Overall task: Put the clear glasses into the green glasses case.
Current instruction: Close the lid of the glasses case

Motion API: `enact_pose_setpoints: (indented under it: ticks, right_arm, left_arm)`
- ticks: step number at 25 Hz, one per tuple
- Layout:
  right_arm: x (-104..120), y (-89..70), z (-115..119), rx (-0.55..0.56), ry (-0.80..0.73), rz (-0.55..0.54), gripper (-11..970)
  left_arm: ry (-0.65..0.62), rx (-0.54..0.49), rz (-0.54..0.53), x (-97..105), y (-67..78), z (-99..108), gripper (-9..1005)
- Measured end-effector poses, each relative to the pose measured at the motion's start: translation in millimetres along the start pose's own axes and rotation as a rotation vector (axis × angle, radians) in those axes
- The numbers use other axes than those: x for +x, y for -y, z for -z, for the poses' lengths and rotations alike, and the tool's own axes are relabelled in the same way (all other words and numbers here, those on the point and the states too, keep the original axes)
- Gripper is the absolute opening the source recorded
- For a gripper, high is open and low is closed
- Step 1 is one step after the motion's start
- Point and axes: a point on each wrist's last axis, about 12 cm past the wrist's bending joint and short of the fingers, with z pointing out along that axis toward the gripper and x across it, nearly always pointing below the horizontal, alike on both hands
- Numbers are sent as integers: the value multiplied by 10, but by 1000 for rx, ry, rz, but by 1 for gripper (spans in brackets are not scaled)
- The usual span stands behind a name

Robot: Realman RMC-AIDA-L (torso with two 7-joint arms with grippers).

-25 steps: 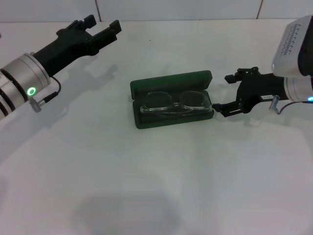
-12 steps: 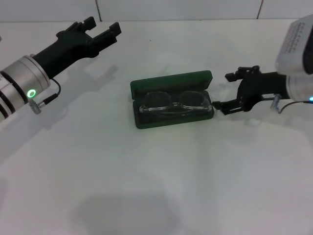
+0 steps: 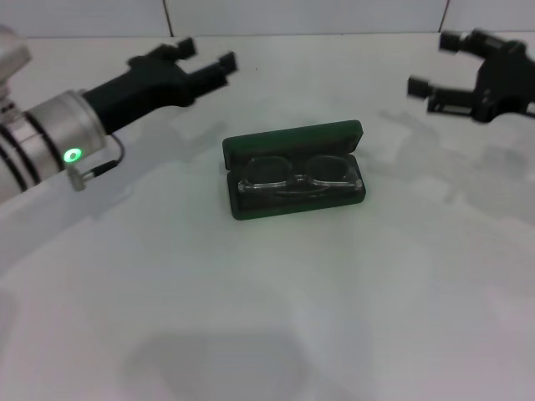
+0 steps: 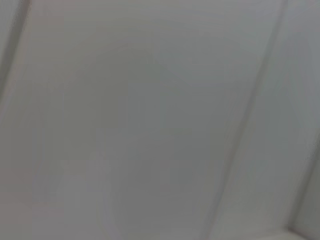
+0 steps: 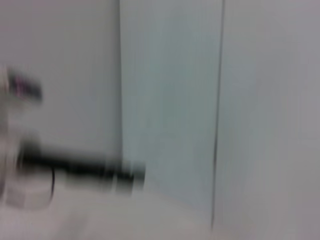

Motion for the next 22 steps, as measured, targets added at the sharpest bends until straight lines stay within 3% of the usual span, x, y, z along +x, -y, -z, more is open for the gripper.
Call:
enact_pose_setpoints:
  ticks: [4,10,22]
  right_arm:
    - [3,-12,101,51,163,-1,889]
    - [34,-28,116,66,186,-10,889]
    - [49,-32,116,68,181,-13,888]
  left_arm:
    - [-102,80,-35,-28,104,-213,867]
    - [-244,77,-73,44,167,-434,866]
    - [-278,54,-72,64,163,-490,866]
